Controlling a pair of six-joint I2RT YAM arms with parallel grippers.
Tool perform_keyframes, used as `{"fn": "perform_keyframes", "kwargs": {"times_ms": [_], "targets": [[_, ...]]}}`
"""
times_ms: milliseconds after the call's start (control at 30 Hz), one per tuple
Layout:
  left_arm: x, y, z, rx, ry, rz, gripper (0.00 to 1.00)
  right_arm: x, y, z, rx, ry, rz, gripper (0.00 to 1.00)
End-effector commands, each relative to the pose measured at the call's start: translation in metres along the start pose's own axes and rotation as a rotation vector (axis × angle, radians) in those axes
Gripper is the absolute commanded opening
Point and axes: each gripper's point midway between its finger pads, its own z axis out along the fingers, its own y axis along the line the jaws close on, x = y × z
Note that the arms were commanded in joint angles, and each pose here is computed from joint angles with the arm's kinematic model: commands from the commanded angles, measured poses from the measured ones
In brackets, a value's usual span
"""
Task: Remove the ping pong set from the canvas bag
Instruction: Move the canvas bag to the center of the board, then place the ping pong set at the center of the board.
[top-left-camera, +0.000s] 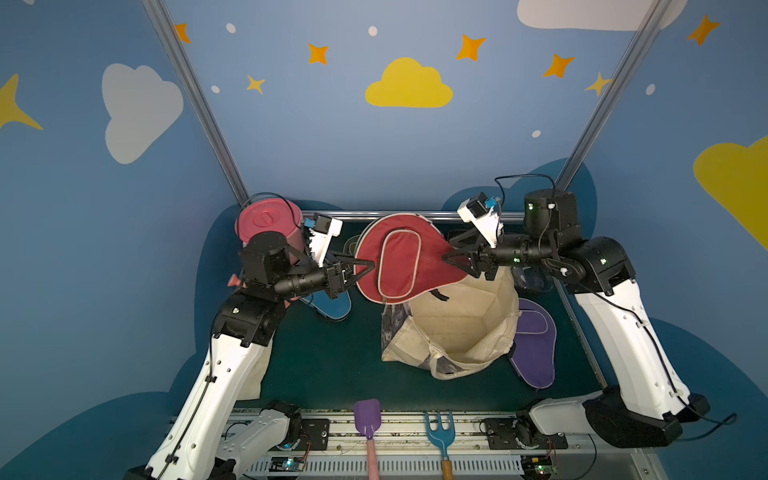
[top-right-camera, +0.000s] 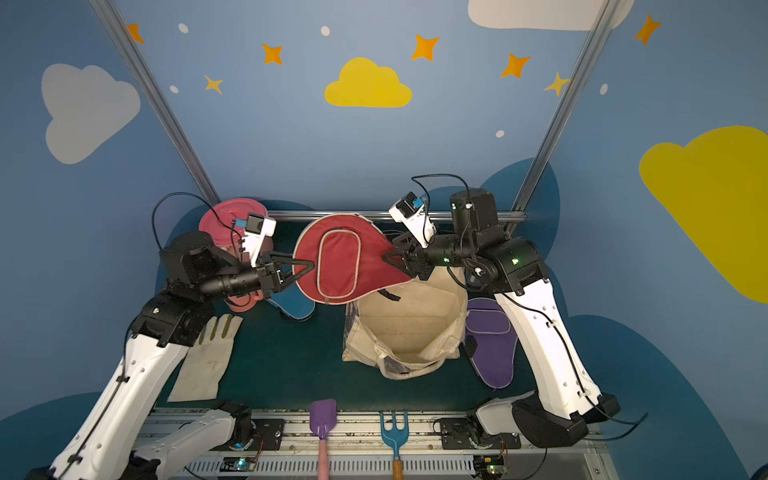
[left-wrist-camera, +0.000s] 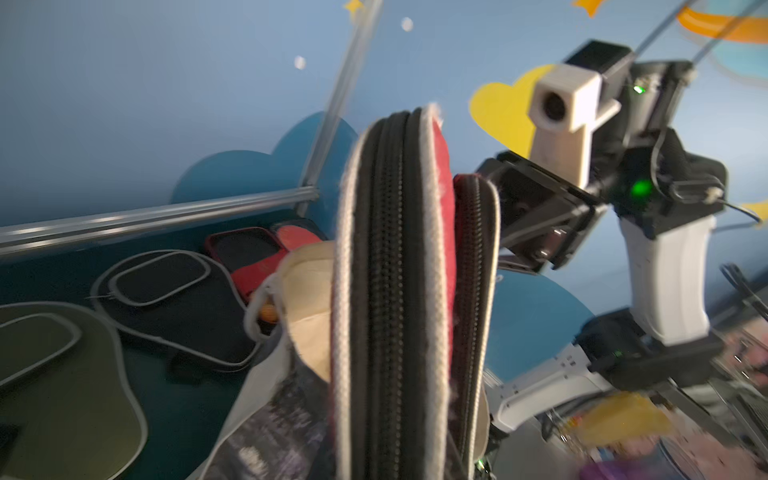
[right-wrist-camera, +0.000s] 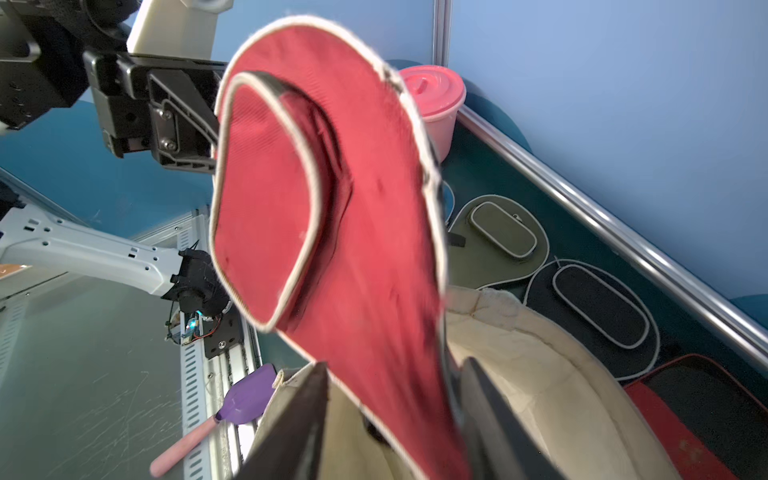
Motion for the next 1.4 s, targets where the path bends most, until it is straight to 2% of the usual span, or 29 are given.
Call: {"fn": "perform_keyframes", "kwargs": {"times_ms": [0,167,333,500,633,833,967,1367], "targets": [[-0.034,-0.010,-0.043,-0.102,-0.107,0.009,0.03,-0.004,-0.002,-0.012,0.056,-0.007,-0.014,0.83],[-0.039,-0.003,-0.080,-0.240,-0.117,-0.110,0.03,0.017,-0.004,-0.020,0.106,0.044,0.010,0.88],[-0.012,0.019,-0.086,-0.391,-0.077,-0.195,0.03,0.044,0.001,-0.022,0.112,0.081,0.047,0.88],[0.030,0.038,-0.109,-0.581,-0.021,-0.276,0.03,0.066,0.005,-0.024,0.110,0.094,0.085,0.88],[0.059,0.044,-0.123,-0.667,0.028,-0.325,0.03,0.077,0.009,-0.020,0.079,0.098,0.118,0.88],[0.117,0.062,-0.120,-0.697,0.143,-0.465,0.03,0.093,0.009,-0.008,0.041,0.114,0.165,0.89],[0.145,0.069,-0.112,-0.666,0.190,-0.542,0.03,0.102,0.010,-0.001,0.018,0.127,0.188,0.88],[0.191,0.099,-0.110,-0.749,0.348,-0.660,0.04,0.111,0.004,0.007,0.013,0.146,0.214,0.88]]}}
